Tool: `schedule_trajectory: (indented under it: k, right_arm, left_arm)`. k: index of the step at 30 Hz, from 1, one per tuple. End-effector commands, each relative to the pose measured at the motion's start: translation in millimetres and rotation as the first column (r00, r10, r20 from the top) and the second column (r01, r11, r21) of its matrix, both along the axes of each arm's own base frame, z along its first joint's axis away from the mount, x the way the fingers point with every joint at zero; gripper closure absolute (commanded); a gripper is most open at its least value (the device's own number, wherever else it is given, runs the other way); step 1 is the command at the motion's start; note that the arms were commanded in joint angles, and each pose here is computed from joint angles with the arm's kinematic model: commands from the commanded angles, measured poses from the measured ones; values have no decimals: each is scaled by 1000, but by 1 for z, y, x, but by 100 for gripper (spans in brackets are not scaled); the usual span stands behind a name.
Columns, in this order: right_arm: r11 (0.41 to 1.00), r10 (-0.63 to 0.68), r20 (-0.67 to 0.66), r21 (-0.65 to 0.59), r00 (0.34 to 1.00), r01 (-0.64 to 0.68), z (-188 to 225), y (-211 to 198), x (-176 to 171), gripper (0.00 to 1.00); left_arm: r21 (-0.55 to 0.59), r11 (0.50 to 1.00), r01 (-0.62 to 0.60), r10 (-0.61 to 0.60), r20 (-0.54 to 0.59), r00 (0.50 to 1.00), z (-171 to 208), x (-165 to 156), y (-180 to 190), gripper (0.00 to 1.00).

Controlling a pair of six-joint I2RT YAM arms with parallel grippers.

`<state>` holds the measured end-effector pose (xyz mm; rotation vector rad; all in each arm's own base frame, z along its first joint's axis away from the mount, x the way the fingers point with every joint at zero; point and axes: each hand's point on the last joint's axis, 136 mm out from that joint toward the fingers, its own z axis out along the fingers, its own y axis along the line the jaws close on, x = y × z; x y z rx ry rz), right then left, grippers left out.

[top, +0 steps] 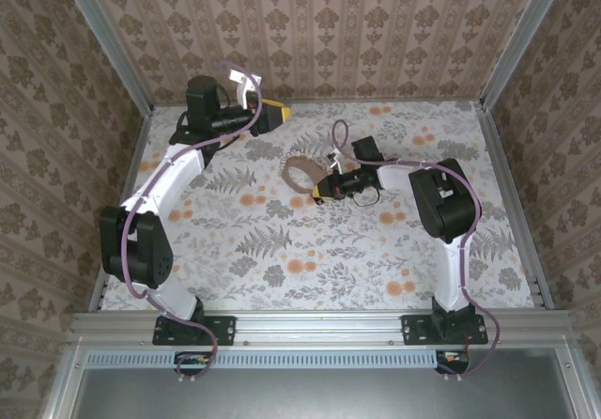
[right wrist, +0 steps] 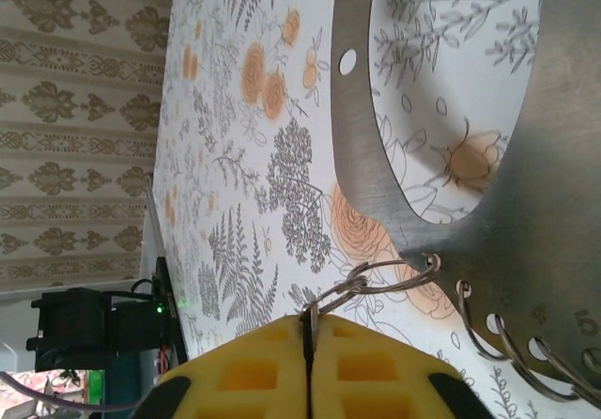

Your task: Put the keys on the keyring

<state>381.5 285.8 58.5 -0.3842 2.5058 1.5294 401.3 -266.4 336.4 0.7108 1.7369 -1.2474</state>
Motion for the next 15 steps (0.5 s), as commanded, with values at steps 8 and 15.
schedule_trajectory:
  k: [8, 15]
  right_arm:
    - [1000, 9, 49, 1, 999, -9, 25, 0, -43, 58]
    - [1000, -28, 136, -10, 990, 29, 59, -13, -57, 46]
  left_arm:
    - [-3, 1000, 22, -22, 19, 1000, 10, -13, -6, 57]
    - [-1, 1000, 16, -16, 32, 999, 15, -18, -7, 52]
